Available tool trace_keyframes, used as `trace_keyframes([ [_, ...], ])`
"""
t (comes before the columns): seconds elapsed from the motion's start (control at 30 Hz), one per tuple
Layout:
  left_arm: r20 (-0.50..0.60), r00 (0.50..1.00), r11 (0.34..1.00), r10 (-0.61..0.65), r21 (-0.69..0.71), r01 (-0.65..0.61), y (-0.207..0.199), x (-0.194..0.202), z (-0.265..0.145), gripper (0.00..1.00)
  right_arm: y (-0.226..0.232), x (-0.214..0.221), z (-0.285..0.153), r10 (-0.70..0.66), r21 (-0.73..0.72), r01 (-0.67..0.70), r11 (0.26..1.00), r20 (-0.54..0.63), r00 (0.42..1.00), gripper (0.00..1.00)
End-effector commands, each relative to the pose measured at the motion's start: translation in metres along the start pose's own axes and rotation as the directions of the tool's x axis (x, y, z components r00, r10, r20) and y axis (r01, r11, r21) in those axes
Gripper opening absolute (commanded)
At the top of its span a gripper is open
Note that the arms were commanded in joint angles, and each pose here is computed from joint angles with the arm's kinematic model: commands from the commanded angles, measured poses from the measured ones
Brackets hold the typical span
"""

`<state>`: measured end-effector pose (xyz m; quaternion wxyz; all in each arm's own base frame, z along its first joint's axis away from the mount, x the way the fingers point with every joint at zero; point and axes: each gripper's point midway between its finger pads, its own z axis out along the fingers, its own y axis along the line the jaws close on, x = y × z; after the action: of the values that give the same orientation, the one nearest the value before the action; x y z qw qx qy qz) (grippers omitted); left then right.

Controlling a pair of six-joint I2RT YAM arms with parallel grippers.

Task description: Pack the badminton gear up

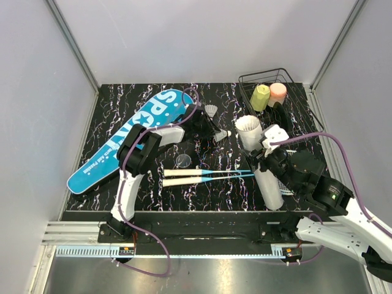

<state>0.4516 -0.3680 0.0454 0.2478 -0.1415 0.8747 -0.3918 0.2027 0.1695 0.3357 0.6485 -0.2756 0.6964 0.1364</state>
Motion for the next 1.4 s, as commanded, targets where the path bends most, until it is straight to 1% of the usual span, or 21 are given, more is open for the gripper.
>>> trace_keyframes([
  [0.0,0.016,1.000,0.987,0.000,0.161,-0.002,-0.052,-0.014,-0.009,0.22,0.002,-0.019,0.000,0.032,-0.014,-0.031,0.999,0.060,0.998,0.32],
  [0.07,0.045,0.998,0.983,0.040,0.176,-0.048,-0.064,-0.022,-0.029,0.12,0.002,-0.018,0.002,0.027,-0.012,-0.027,1.000,0.051,0.998,0.32],
  [0.1,0.056,0.996,0.983,0.067,0.165,-0.076,-0.065,-0.024,-0.038,0.09,0.002,-0.017,0.003,0.025,-0.008,-0.025,1.000,0.045,0.999,0.32],
  [0.13,0.098,0.986,0.979,0.135,0.141,-0.148,-0.063,-0.032,-0.049,0.06,0.002,-0.015,0.005,0.023,-0.002,-0.023,1.000,0.034,0.999,0.32],
  [0.17,0.136,0.976,0.971,0.172,0.144,-0.191,-0.074,-0.039,-0.073,0.04,0.002,-0.014,0.007,0.017,0.001,-0.017,1.000,0.024,1.000,0.32],
  [0.2,0.135,0.970,0.968,0.204,0.118,-0.220,-0.072,-0.039,-0.087,0.02,0.003,-0.012,0.009,0.012,0.001,-0.012,1.000,0.014,1.000,0.32],
  [0.23,0.153,0.952,0.954,0.264,0.103,-0.281,-0.071,-0.045,-0.101,0.02,0.004,-0.011,0.011,0.008,0.001,-0.008,1.000,0.008,1.000,0.32],
  [0.27,0.184,0.936,0.938,0.300,0.119,-0.324,-0.084,-0.048,-0.129,0.02,0.006,-0.009,0.016,-0.001,-0.004,0.001,1.000,-0.007,1.000,0.32],
  [0.33,0.168,0.907,0.909,0.385,0.101,-0.405,-0.080,-0.044,-0.158,0.02,0.009,-0.004,0.021,-0.019,-0.012,0.019,1.000,-0.029,0.999,0.32],
  [0.37,0.180,0.891,0.889,0.417,0.124,-0.441,-0.089,-0.042,-0.183,0.02,0.014,-0.001,0.027,-0.039,-0.030,0.038,0.999,-0.045,0.998,0.32],
  [0.4,0.142,0.889,0.883,0.436,0.126,-0.453,-0.085,-0.034,-0.196,0.02,0.016,0.001,0.031,-0.051,-0.036,0.048,0.998,-0.059,0.997,0.32],
  [0.43,0.112,0.874,0.855,0.473,0.180,-0.486,-0.086,-0.026,-0.211,0.02,0.019,0.005,0.034,-0.065,-0.050,0.062,0.997,-0.073,0.995,0.32],
  [0.53,0.095,0.843,0.806,0.530,0.252,-0.535,-0.092,-0.008,-0.262,0.02,0.031,0.018,0.047,-0.126,-0.102,0.113,0.988,-0.131,0.983,0.32],
  [0.57,0.130,0.819,0.772,0.559,0.278,-0.571,-0.103,-0.003,-0.286,0.02,0.038,0.022,0.053,-0.150,-0.134,0.131,0.982,-0.148,0.978,0.32],
  [0.63,0.133,0.769,0.709,0.625,0.315,-0.631,-0.109,0.011,-0.313,0.02,0.045,0.028,0.056,-0.179,-0.175,0.149,0.973,-0.169,0.969,0.32],
  [0.7,0.181,0.720,0.643,0.669,0.344,-0.684,-0.121,0.019,-0.346,0.02,0.057,0.033,0.059,-0.208,-0.243,0.164,0.956,-0.172,0.963,0.32],
  [0.83,0.260,0.662,0.511,0.702,0.463,-0.724,-0.152,0.041,-0.396,0.01,0.074,0.039,0.061,-0.228,-0.333,0.158,0.929,-0.181,0.957,0.32],
  [0.97,0.296,0.633,0.423,0.715,0.537,-0.729,-0.168,0.056,-0.423,0.01,0.081,0.041,0.062,-0.230,-0.366,0.152,0.918,-0.180,0.957,0.32],
  [1.07,0.298,0.628,0.415,0.719,0.542,-0.731,-0.170,0.057,-0.427,0.01,0.087,0.038,0.059,-0.226,-0.400,0.149,0.904,-0.154,0.962,0.32],
  [1.17,0.268,0.639,0.401,0.721,0.590,-0.700,-0.173,0.062,-0.427,0.01,0.090,0.034,0.056,-0.218,-0.414,0.147,0.898,-0.129,0.967,0.32],
  [1.37,0.205,0.629,0.395,0.750,0.623,-0.675,-0.173,0.071,-0.415,0.00,0.093,0.024,0.051,-0.204,-0.437,0.151,0.887,-0.079,0.976,0.32],
])
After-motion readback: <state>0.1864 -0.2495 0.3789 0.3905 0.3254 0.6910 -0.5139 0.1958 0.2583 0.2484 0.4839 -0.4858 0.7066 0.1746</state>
